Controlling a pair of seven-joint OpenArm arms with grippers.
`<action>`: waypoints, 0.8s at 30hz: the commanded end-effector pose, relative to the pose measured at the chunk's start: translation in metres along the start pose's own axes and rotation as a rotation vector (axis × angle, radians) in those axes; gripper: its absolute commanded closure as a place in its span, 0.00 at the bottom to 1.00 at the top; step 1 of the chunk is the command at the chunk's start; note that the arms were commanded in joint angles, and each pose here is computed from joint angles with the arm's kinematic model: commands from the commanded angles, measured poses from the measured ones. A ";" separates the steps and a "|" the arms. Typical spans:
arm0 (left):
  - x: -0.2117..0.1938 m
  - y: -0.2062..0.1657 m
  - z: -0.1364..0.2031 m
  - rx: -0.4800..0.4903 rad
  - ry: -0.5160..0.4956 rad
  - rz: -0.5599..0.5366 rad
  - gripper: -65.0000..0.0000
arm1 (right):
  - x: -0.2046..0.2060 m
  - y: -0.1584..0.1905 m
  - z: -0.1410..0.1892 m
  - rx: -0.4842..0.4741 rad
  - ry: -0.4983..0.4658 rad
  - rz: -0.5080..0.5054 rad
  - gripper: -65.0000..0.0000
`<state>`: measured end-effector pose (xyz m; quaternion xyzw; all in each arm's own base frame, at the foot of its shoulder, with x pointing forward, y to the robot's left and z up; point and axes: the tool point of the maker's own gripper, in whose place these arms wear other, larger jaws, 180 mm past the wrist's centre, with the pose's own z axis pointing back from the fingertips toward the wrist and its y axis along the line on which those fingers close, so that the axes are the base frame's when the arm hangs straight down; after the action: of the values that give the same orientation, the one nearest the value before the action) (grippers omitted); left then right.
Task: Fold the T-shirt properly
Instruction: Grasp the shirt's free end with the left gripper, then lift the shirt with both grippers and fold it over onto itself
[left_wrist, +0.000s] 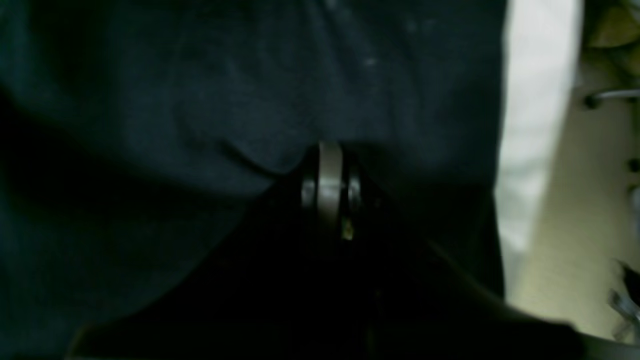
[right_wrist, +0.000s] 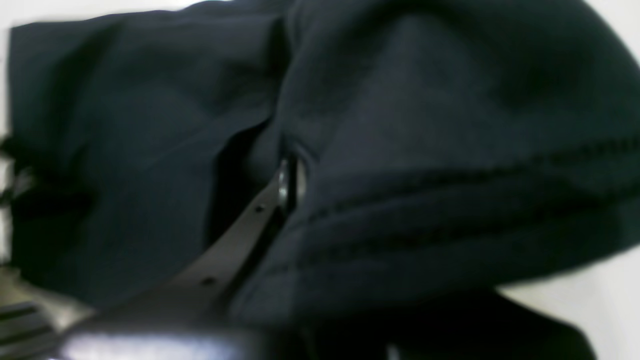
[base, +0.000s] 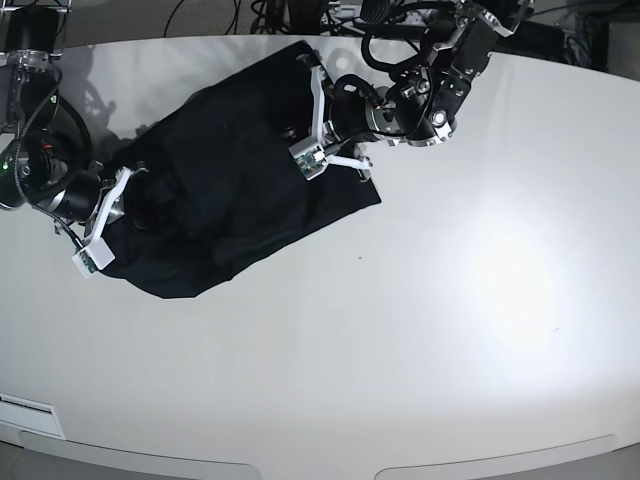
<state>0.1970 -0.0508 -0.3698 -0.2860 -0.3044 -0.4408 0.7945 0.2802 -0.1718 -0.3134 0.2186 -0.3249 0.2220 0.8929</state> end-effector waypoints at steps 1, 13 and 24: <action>0.012 0.002 0.003 0.009 -0.039 -0.012 1.00 | 0.017 0.006 0.007 0.033 -0.046 0.027 1.00; 0.004 0.007 -0.004 0.019 -0.042 0.004 1.00 | 0.062 0.089 0.028 0.324 -0.187 0.177 1.00; 0.006 0.006 -0.004 0.015 -0.051 0.010 1.00 | 0.077 0.131 0.008 0.421 -0.324 0.137 1.00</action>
<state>0.2015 -0.0535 -0.3735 -0.2967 -0.3191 -0.4262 0.7928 0.2550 -0.0510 -0.2394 0.4039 -0.3990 0.3016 0.7660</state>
